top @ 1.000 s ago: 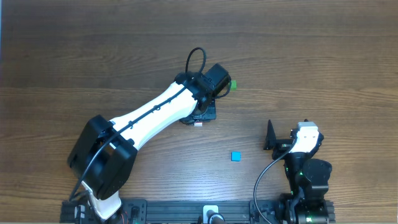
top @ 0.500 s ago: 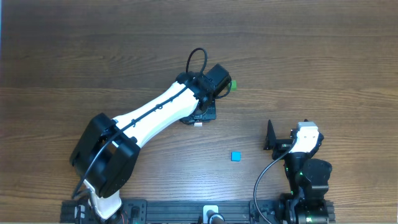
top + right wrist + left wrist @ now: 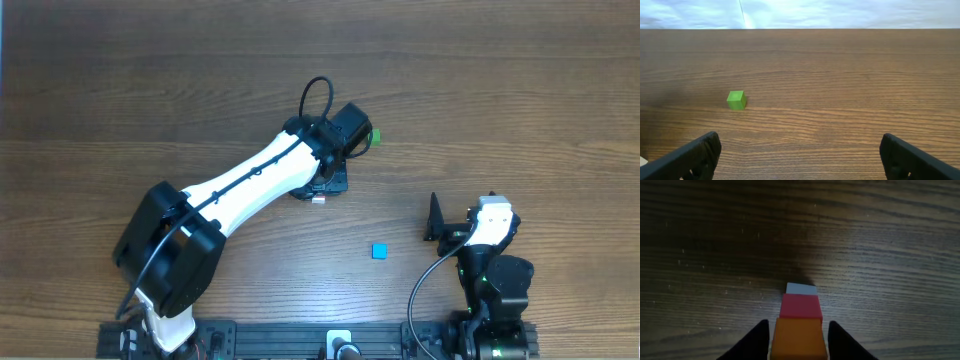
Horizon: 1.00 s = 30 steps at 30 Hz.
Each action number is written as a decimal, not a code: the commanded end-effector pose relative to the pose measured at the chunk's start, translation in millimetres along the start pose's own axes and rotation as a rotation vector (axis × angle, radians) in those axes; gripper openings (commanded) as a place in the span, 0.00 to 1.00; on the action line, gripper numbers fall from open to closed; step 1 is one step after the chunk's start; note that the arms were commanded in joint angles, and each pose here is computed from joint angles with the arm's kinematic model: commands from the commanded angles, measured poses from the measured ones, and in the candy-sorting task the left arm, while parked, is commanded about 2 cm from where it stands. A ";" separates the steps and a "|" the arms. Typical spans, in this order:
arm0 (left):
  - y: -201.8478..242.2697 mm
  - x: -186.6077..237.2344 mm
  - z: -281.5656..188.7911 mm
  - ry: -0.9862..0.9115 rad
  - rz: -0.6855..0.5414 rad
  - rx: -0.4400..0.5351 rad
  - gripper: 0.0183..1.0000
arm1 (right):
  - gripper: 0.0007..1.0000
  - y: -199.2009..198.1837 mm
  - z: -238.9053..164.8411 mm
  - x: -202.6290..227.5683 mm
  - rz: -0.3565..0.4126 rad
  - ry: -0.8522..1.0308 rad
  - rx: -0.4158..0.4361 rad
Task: Stack Cubes
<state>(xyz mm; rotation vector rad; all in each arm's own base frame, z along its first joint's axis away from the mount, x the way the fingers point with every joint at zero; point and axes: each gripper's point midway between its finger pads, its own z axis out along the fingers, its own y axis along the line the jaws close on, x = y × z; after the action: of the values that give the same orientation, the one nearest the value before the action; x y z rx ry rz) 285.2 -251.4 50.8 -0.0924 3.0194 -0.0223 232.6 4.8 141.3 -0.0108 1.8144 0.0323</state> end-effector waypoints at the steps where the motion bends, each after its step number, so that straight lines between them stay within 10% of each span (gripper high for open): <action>1: -2.4 -6.7 0.7 -0.018 -0.010 -0.006 0.44 | 0.99 -0.1 0.5 2.0 -0.002 0.000 -0.002; 5: -2.4 -6.7 0.7 -0.018 -0.010 -0.006 0.60 | 0.99 -0.1 0.5 2.0 -0.002 0.000 -0.002; 7: -2.5 -7.5 -1.9 -0.025 -0.011 -0.003 0.99 | 0.99 -0.1 0.5 2.0 -0.002 0.000 -0.002; 17: 18.9 -55.2 -119.6 -0.390 -0.096 0.113 1.00 | 0.99 0.0 0.5 2.0 -0.002 0.000 -0.002; 30: 156.1 -111.4 -254.3 -0.849 -0.226 0.211 1.00 | 0.99 -0.1 0.5 2.0 -0.002 0.000 -0.002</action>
<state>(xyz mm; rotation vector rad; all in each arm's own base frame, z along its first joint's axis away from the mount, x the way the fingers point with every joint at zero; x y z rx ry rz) 360.7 -119.7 303.2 -0.3986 2.2008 -0.3136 232.6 4.8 141.3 -0.0105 1.8144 0.0325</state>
